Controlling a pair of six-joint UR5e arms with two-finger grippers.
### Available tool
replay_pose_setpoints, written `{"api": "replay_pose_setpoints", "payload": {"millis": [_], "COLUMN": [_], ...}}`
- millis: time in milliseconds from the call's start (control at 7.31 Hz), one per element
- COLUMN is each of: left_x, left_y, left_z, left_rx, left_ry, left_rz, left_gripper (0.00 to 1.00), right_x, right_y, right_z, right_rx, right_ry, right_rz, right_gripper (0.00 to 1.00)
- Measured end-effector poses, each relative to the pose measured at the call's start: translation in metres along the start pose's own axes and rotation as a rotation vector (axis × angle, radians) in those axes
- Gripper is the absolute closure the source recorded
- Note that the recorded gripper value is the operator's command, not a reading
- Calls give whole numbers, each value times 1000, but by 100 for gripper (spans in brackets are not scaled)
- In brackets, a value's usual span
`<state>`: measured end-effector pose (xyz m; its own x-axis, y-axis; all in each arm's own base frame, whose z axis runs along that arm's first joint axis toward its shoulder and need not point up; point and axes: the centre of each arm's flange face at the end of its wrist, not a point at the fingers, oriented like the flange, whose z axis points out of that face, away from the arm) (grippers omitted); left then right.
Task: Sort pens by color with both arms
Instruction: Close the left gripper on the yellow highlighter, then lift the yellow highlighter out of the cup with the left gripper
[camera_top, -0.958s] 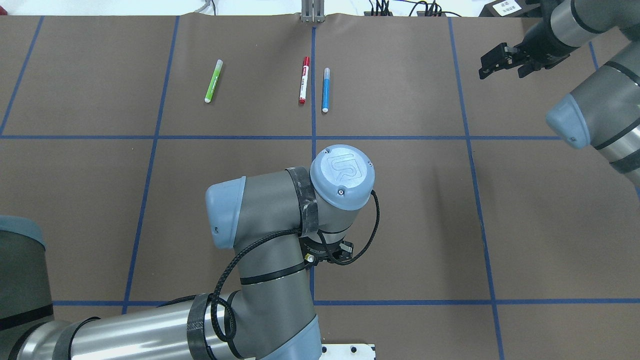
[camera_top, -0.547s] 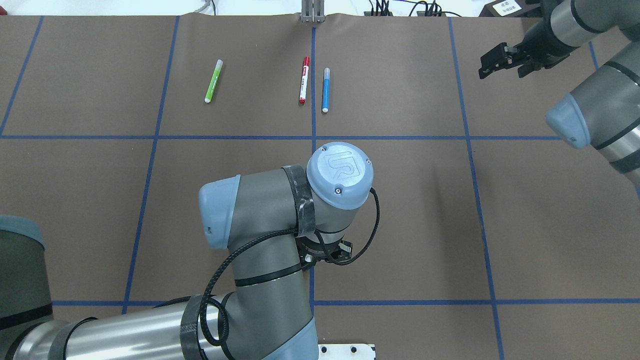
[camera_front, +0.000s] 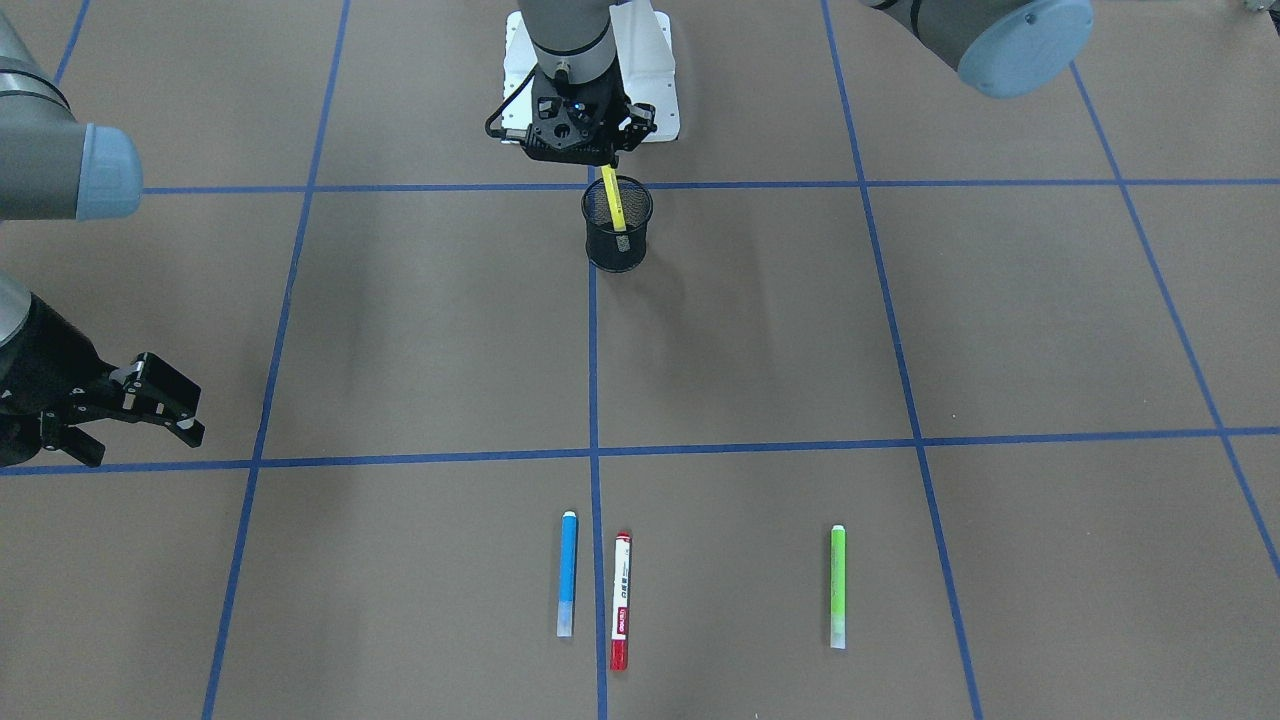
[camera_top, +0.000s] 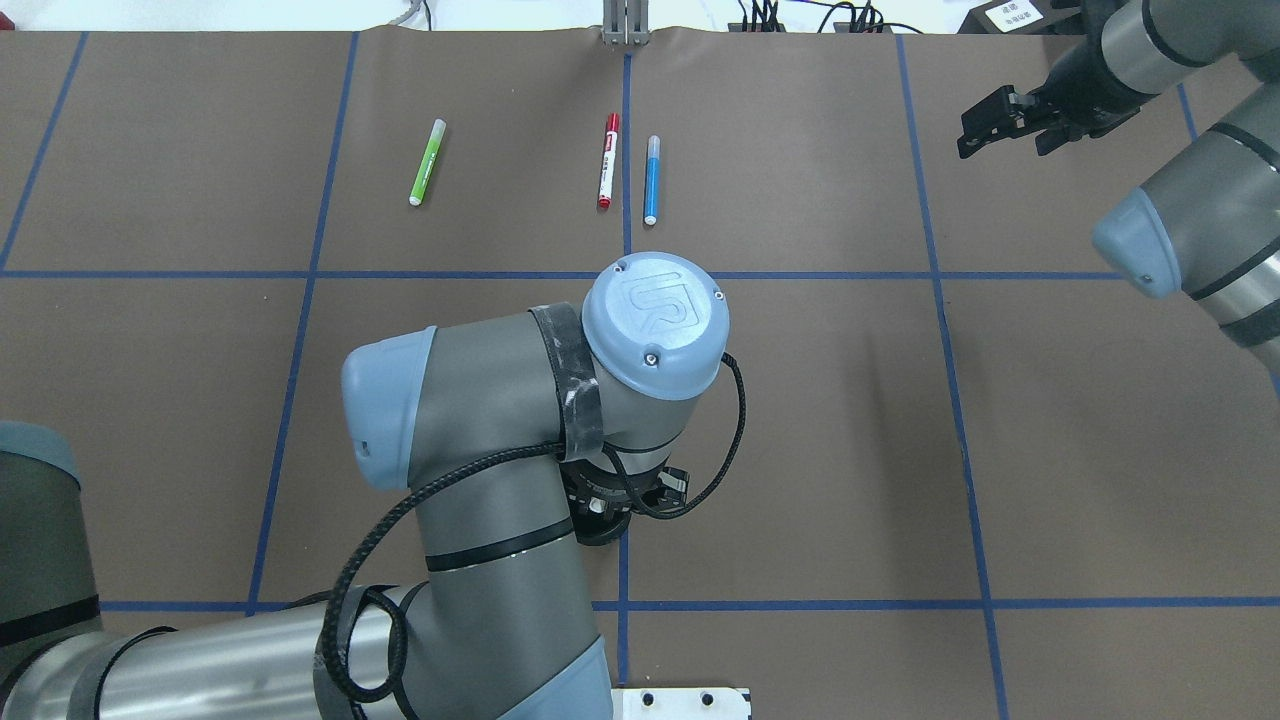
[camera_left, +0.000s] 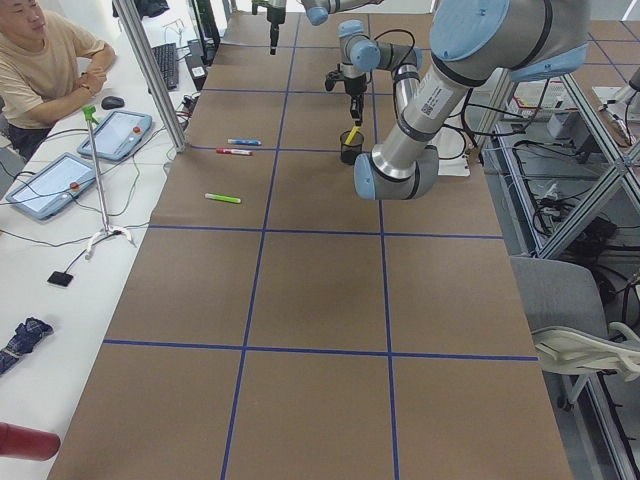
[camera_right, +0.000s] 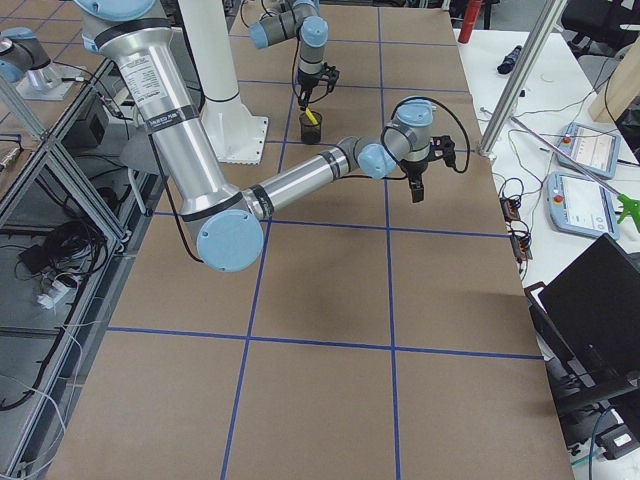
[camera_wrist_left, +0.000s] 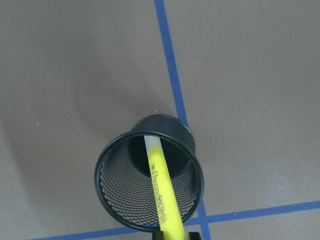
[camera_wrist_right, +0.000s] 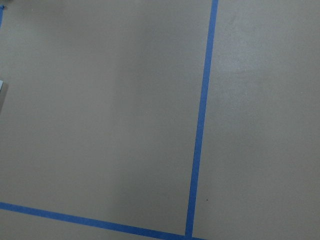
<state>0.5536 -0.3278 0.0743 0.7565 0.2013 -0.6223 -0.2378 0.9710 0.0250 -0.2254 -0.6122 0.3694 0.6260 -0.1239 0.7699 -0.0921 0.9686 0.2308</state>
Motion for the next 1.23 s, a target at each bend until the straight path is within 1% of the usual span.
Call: {"api": "replay_pose_setpoints", "payload": {"millis": [274, 410, 821, 1094, 1231], "left_x": [-30, -50, -81, -102, -116], "left_y": [6, 14, 30, 22, 11], "left_z": [-21, -30, -70, -98, -108], "left_rx": [24, 41, 102, 151, 179], "left_ry": [11, 27, 99, 133, 134], "left_rz": [10, 24, 43, 20, -6], "left_gripper": [97, 98, 100, 100, 100], "right_x": [0, 0, 0, 1, 1], "right_y": [0, 0, 0, 0, 0], "right_z": [0, 0, 0, 0, 1], "right_rx": [1, 3, 5, 5, 4], "right_ry": [1, 3, 5, 6, 6], "right_rz": [0, 0, 0, 1, 2], "right_gripper": [1, 1, 1, 1, 1]}}
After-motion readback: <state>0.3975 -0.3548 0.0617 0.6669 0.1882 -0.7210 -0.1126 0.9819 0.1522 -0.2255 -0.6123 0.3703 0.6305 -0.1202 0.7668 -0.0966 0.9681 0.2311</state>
